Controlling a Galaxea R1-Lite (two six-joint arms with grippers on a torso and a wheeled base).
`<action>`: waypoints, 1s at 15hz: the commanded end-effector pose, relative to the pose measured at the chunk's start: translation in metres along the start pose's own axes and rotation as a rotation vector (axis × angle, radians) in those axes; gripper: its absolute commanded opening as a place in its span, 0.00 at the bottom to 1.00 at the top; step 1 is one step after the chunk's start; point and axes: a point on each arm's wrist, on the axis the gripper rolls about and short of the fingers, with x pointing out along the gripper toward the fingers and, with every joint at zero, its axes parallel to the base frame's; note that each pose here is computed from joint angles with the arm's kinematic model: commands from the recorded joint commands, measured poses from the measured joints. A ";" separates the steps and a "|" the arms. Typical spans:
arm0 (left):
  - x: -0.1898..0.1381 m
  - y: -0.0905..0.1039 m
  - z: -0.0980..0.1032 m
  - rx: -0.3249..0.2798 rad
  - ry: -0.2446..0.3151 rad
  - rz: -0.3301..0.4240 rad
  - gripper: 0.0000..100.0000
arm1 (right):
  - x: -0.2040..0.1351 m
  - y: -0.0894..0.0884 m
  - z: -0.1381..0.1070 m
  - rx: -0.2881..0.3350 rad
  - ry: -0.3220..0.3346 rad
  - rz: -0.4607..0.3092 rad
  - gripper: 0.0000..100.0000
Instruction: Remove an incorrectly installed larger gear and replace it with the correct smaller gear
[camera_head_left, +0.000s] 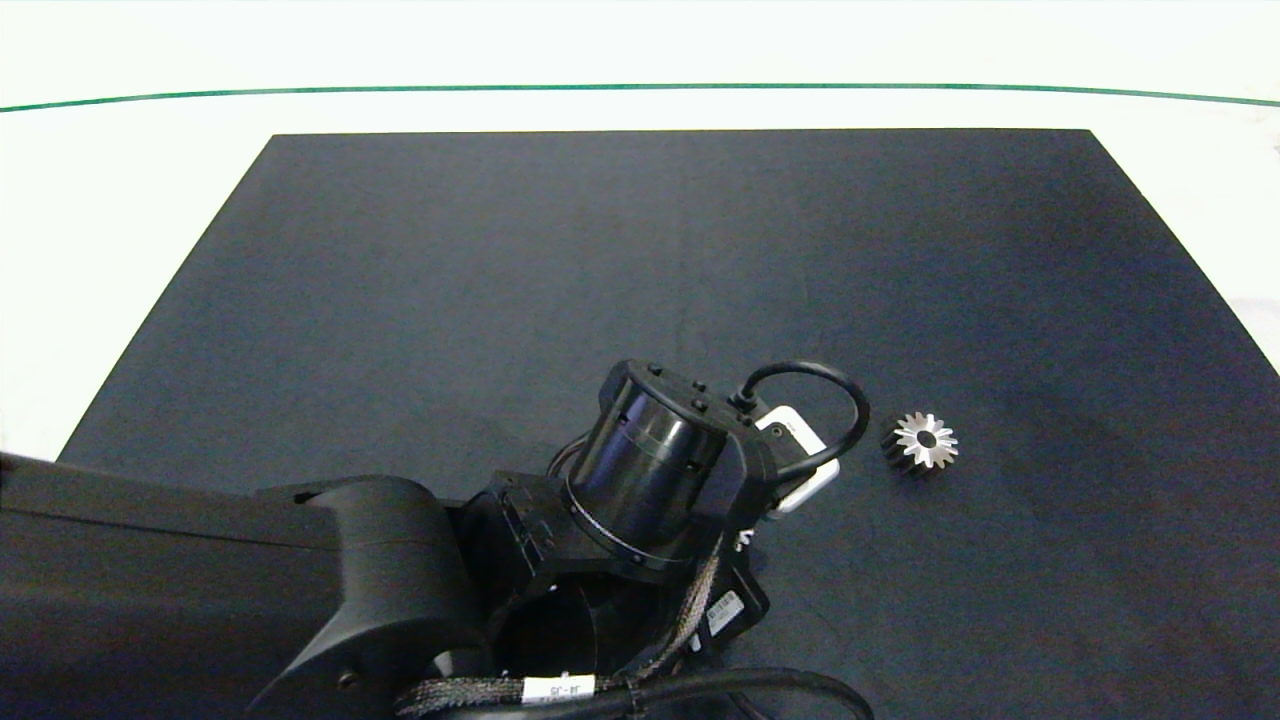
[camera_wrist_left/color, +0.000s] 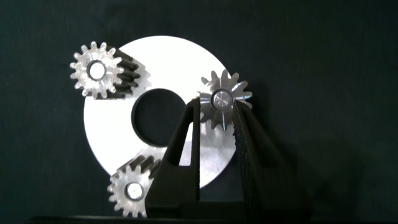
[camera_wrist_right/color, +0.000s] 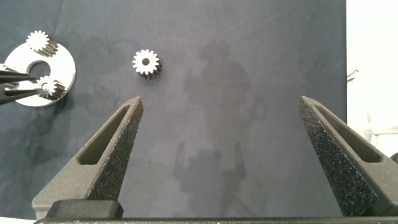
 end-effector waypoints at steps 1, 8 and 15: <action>-0.023 0.009 -0.001 -0.013 -0.031 0.015 0.25 | 0.000 0.000 -0.001 -0.002 0.007 -0.003 1.00; -0.074 0.031 -0.034 -0.068 -0.040 0.069 1.00 | 0.002 0.000 -0.003 0.007 0.019 -0.012 1.00; -0.112 0.054 -0.076 -0.145 -0.015 0.168 1.00 | 0.006 0.001 -0.008 0.009 0.046 -0.027 1.00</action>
